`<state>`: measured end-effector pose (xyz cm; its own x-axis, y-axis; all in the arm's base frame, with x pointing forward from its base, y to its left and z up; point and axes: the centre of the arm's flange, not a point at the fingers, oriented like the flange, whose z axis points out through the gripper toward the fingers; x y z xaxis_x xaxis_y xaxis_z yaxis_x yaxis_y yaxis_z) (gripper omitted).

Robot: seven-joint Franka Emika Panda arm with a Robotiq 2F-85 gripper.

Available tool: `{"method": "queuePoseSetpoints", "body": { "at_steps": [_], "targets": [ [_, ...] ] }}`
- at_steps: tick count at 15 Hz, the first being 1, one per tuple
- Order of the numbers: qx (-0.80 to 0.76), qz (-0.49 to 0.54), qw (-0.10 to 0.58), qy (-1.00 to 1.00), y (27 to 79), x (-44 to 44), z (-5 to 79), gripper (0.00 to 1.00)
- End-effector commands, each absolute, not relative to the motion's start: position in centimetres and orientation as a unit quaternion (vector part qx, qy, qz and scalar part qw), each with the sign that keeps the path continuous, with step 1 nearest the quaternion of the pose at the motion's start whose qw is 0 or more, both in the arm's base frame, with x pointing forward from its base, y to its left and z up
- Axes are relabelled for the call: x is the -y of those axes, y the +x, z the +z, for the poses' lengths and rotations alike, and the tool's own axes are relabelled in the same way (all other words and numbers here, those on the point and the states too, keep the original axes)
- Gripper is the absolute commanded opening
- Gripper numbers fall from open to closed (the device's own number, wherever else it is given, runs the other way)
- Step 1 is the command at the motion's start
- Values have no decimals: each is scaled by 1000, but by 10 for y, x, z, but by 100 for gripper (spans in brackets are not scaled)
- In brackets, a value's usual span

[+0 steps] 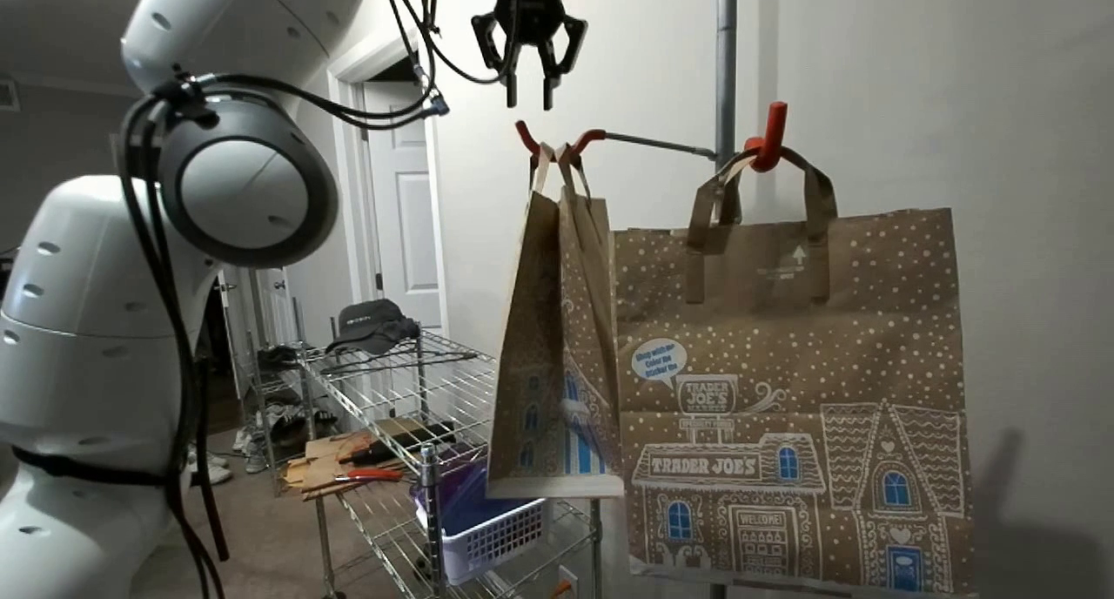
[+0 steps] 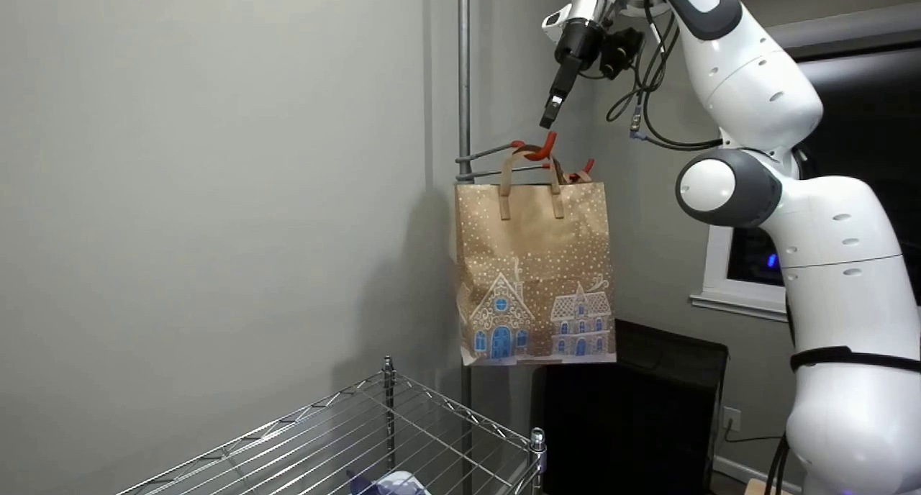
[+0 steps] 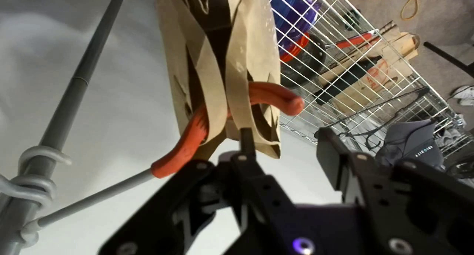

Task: Hang the paper bags on the rack

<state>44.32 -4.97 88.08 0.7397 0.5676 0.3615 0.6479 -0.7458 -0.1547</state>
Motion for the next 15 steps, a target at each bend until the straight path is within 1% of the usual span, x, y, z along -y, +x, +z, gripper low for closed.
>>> {"method": "queuePoseSetpoints", "body": {
  "at_steps": [1, 2, 4, 5, 9, 11, 15],
  "targets": [
    [333, -159, 125, -921, 416, 15, 859, 79],
    [337, -163, 121, -919, 411, 5, 865, 86],
    [341, -175, 108, -917, 396, -17, 879, 98],
    [335, -187, 89, -919, 386, -31, 885, 99],
    [284, -250, 17, -926, 341, -92, 905, 100],
    [253, -267, -12, -930, 331, -118, 905, 100],
    [195, -232, -39, -952, 330, -151, 890, 100]
  ]
}}
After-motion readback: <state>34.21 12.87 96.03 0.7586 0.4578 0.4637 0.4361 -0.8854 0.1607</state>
